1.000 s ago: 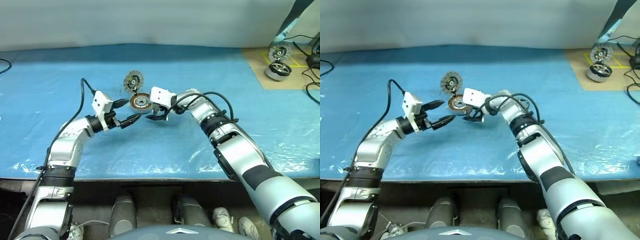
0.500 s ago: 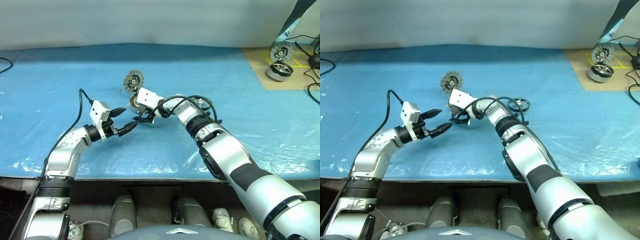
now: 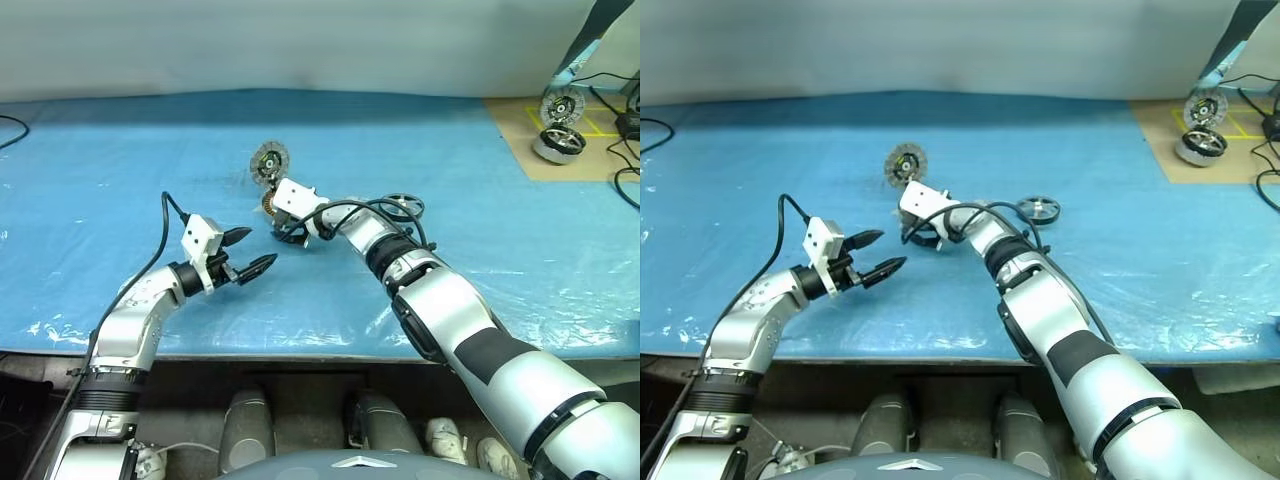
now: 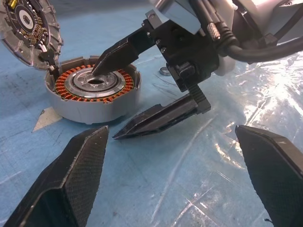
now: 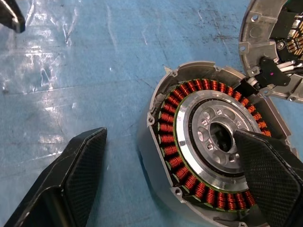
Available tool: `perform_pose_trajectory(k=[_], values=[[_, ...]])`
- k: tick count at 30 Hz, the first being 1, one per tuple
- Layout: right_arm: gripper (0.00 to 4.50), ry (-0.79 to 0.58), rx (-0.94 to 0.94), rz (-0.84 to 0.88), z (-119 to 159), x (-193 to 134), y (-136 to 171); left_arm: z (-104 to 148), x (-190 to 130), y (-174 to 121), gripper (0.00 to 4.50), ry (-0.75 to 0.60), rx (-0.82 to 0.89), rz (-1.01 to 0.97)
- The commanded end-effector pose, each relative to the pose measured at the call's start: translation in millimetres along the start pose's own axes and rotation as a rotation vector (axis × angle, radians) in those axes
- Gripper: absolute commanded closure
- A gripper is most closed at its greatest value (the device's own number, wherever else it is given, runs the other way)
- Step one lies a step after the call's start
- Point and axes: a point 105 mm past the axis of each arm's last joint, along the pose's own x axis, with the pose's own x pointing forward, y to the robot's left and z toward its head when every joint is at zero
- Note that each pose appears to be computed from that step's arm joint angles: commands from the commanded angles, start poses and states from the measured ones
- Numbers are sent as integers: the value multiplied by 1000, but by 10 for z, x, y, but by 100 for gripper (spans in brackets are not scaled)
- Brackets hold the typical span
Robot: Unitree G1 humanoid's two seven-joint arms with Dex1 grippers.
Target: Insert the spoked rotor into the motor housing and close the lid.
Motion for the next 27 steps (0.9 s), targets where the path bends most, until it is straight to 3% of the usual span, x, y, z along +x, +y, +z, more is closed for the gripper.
perform_pose_trajectory(k=[1,5,9,15,22,27], values=[[59,63,-72,142,-141,1,196,47,9,0,0,-24,32,4],[186,160,-176,149,-328,-46,173,46,76,-31,0,-50,15,12],[186,198,-179,171,-415,-103,142,27,145,-78,0,-64,8,12],[186,111,-100,285,-486,-289,177,72,163,11,0,-58,30,3],[186,155,8,323,-984,-899,403,53,271,-61,0,-56,24,-50],[186,205,101,310,-1059,-1214,612,5,342,-130,0,-54,-2,-90]])
